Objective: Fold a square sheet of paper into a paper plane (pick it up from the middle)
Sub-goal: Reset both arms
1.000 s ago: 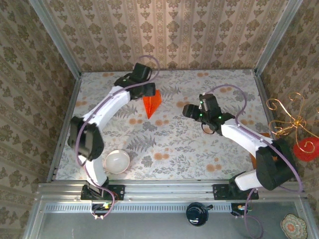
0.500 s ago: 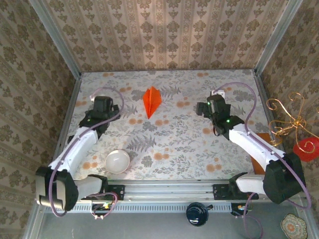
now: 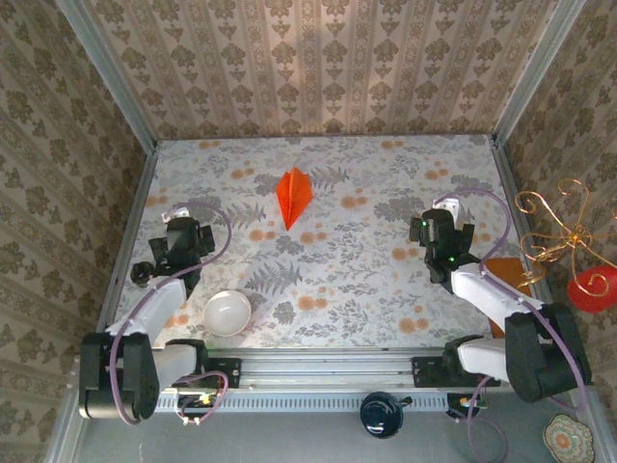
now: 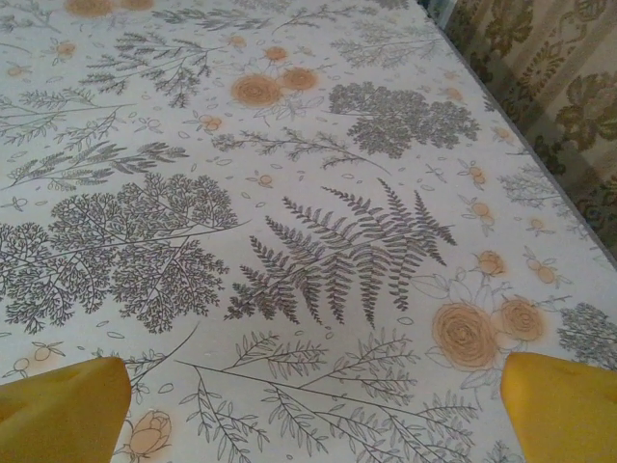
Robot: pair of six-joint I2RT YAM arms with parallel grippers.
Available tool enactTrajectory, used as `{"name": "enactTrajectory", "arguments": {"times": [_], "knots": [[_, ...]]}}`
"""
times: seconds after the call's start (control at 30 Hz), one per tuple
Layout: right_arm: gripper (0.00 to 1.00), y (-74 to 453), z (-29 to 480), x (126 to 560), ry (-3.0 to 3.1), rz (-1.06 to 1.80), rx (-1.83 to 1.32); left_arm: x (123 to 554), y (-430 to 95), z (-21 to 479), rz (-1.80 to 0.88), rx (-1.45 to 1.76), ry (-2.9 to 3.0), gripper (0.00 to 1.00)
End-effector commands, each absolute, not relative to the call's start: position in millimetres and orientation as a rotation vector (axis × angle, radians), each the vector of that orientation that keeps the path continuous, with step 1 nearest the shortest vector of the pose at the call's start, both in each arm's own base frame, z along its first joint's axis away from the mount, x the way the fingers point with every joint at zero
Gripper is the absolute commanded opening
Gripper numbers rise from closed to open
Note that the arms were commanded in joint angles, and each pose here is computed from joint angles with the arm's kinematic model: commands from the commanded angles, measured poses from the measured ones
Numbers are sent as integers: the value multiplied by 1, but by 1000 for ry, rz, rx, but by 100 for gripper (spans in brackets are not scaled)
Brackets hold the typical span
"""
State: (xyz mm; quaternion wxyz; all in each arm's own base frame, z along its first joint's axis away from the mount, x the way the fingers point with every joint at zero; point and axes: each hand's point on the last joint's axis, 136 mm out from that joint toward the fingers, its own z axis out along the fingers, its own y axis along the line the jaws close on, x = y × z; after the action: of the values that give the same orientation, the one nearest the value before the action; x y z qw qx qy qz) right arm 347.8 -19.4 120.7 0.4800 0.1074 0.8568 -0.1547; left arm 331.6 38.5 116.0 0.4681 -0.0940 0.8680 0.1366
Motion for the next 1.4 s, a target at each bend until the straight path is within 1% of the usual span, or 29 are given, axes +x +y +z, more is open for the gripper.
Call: {"name": "enactTrajectory", "arguments": {"times": [0.0,0.17,0.37,0.57,0.63,0.83,1.03,1.37], "knots": [[100,-14,125,364,2014,-322,229,352,32,117,284,-148,2059,100],[100,-15,120,377,1988,-256,201,366,27,109,195,-91,2043,100],[100,-20,122,385,1959,-187,173,378,17,115,63,-22,1974,100],[100,-28,126,392,1909,-98,193,391,5,116,1,44,1907,100],[100,-25,114,395,1919,-81,181,394,6,111,4,44,1903,100],[100,-18,103,400,1929,-50,141,398,5,99,24,49,1910,100],[100,-15,98,397,1914,-45,122,401,-1,96,87,82,1915,100],[100,-14,97,399,1921,-58,116,400,-1,95,94,82,1916,100]]}}
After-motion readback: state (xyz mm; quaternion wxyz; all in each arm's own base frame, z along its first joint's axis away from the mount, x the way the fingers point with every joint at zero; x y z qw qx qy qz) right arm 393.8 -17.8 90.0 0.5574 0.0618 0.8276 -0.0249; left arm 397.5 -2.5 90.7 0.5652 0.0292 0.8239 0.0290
